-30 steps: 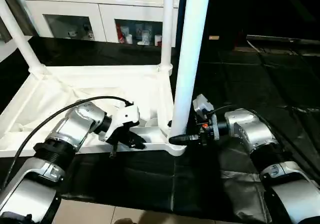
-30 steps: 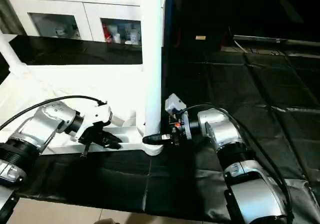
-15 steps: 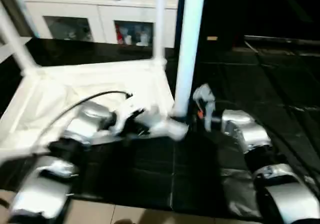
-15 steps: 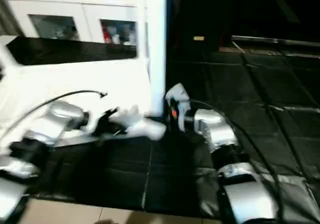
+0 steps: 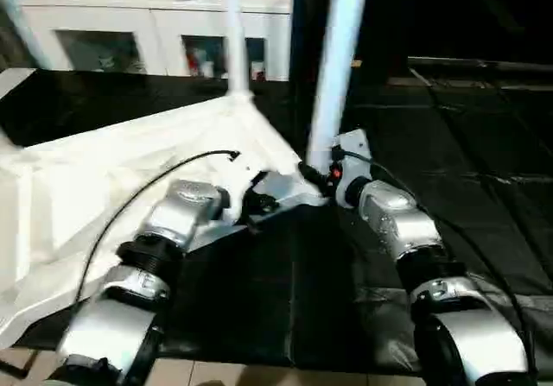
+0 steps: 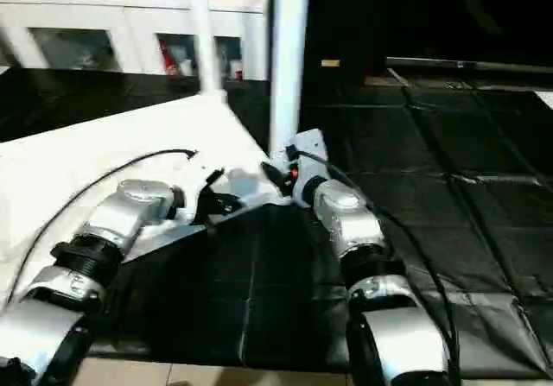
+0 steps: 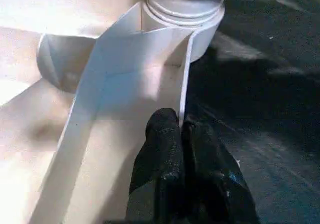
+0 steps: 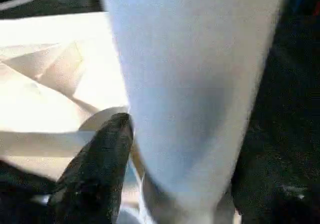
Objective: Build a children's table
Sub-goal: Rotate leg to tighten
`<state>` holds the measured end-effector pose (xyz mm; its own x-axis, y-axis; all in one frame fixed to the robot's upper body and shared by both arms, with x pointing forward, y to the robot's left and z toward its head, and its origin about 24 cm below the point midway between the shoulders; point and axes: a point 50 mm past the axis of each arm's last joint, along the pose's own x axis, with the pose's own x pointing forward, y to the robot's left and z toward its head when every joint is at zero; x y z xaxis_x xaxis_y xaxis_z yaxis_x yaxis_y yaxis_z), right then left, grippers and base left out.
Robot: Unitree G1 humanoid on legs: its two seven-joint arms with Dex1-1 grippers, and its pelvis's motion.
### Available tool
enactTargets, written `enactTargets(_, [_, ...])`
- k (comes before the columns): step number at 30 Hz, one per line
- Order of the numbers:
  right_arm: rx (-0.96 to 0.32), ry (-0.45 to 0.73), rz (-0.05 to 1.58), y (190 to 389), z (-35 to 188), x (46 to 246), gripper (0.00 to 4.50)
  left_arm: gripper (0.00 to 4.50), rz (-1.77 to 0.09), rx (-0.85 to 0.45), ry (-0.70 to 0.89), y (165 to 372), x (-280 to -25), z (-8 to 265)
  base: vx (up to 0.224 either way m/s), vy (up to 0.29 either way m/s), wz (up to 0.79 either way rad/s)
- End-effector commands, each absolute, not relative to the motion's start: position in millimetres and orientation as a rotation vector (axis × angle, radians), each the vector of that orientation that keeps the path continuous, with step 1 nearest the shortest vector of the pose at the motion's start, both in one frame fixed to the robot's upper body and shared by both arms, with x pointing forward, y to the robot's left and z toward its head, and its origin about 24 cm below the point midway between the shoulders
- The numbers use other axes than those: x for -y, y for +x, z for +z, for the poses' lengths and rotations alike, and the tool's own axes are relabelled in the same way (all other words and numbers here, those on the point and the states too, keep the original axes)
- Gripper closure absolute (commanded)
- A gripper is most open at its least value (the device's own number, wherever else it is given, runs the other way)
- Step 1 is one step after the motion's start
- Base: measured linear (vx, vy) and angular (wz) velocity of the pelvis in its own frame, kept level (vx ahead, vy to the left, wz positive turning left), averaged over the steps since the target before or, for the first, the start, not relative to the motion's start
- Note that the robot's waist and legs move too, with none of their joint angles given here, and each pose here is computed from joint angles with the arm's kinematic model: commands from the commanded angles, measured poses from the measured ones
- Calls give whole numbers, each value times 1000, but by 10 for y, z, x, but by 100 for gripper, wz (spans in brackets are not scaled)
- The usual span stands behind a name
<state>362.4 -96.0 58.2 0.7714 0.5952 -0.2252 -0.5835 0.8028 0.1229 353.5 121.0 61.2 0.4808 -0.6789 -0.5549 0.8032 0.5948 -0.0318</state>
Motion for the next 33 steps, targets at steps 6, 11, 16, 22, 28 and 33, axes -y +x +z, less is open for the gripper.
enactTargets(6, [-316,11,903,3423,421,815,92,450,-998,-507,326,3514,-1239,707,0,0,0])
enactTargets(11, [-295,-23,1028,3398,511,1117,48,450,-1122,-550,420,3436,-1405,684,0,0,0])
enactTargets(16, [-283,-50,1150,3377,637,1300,4,450,-1227,-596,470,3360,-1540,691,0,0,0])
enactTargets(22, [-325,-103,1335,3326,722,1400,1,450,-1404,-625,536,3228,-1642,712,0,0,0])
enactTargets(28, [-361,-91,1478,3275,726,1355,17,450,-1485,-646,577,3174,-1660,711,0,0,0])
enactTargets(33, [-374,-80,1520,3268,696,1275,46,450,-1527,-644,600,3149,-1642,712,0,0,0])
